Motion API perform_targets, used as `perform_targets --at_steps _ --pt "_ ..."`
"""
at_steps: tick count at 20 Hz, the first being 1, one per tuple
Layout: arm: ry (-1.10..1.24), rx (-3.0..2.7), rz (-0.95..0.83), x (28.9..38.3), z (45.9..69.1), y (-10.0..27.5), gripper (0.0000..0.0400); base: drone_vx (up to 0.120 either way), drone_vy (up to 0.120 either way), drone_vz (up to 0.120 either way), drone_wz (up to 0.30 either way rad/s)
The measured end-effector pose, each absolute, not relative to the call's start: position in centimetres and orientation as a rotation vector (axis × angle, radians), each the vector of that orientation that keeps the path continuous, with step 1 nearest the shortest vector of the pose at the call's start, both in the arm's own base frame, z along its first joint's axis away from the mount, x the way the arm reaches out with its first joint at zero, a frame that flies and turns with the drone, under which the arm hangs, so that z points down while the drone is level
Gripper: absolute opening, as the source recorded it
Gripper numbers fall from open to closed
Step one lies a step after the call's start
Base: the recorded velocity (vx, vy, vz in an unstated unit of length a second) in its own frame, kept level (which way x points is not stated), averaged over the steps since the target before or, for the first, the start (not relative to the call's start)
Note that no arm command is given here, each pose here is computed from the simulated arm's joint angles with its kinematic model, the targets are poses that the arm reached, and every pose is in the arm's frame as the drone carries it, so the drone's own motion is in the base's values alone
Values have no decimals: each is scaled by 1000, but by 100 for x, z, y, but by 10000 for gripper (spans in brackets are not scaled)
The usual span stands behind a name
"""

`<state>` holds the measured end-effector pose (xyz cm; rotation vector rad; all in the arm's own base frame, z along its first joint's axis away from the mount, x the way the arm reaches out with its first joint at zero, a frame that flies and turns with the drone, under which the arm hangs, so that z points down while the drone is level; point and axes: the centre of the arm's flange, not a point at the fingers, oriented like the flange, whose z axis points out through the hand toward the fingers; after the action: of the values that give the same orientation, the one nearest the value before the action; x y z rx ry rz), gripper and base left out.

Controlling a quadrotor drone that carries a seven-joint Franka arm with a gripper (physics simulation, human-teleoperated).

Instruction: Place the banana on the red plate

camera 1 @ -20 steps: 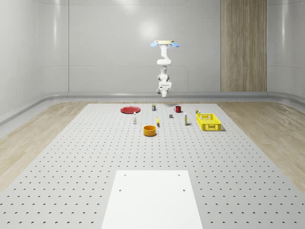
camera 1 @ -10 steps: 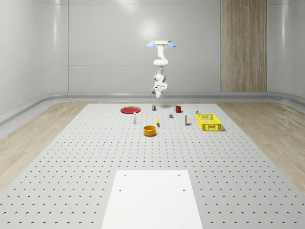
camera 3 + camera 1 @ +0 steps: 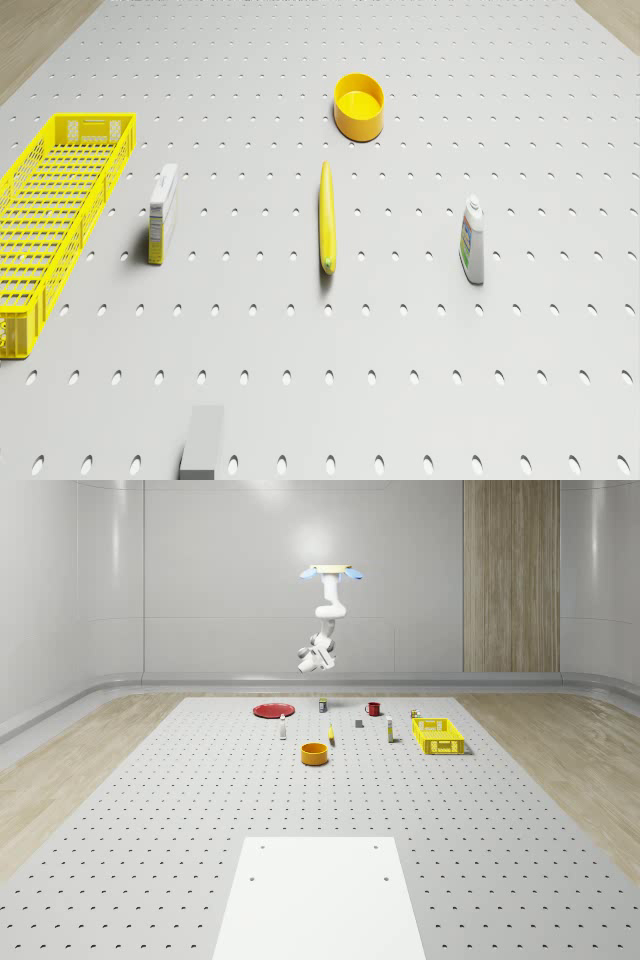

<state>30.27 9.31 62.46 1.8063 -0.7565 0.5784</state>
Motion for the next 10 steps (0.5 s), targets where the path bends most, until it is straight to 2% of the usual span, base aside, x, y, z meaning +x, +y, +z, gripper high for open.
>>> perform_targets --at_steps 2,6,10 --pt "-627 1488 656 3038 5915 987 400 120 -100 -120 0" --pt "-374 869 752 3059 5312 781 400 120 0 -120 0" --pt "-198 446 781 3068 5030 446 400 120 0 -120 0"
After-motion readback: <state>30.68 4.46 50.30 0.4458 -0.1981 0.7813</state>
